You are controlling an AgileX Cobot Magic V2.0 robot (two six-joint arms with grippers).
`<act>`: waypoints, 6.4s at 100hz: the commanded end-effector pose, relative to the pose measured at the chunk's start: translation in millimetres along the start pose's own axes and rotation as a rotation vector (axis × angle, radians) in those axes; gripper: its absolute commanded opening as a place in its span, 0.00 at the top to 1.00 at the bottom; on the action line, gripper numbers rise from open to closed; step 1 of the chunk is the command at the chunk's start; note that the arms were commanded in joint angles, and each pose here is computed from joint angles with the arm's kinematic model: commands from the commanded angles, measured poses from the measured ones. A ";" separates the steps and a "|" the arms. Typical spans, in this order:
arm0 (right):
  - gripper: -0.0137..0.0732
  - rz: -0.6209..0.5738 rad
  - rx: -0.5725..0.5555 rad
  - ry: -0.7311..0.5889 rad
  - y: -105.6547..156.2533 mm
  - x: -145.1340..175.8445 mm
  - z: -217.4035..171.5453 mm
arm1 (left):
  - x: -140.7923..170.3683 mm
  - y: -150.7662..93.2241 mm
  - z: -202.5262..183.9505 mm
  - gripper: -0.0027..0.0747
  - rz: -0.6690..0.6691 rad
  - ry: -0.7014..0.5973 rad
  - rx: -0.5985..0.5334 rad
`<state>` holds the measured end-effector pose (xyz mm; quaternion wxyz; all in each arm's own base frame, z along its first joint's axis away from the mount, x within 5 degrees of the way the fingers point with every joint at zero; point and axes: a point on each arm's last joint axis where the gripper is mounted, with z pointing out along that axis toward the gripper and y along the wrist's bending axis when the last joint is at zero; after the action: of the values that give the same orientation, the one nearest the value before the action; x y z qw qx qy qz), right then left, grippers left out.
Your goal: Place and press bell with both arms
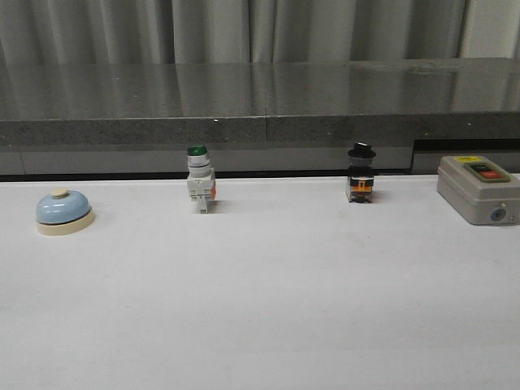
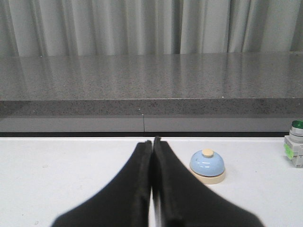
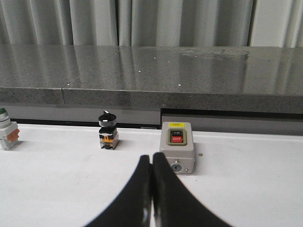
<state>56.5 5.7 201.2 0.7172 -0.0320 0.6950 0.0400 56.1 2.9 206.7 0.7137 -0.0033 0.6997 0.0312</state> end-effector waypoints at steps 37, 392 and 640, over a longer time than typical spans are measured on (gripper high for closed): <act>0.91 -0.009 0.003 -0.115 0.0 -13.2 -2.2 | 3.1 -1.2 -1.1 0.99 -0.015 -0.080 0.012; 0.91 -0.009 0.003 -0.115 0.0 -13.2 -2.2 | 33.2 -88.9 354.6 0.14 0.091 1.029 0.230; 0.91 -0.009 0.003 -0.115 0.0 -13.2 -2.2 | 13.5 -299.2 255.0 0.22 0.343 0.942 0.738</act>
<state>56.4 5.7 201.5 0.7185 -0.0320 0.6936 0.0401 323.9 -276.2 154.7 0.2186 0.3473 0.9083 -0.0816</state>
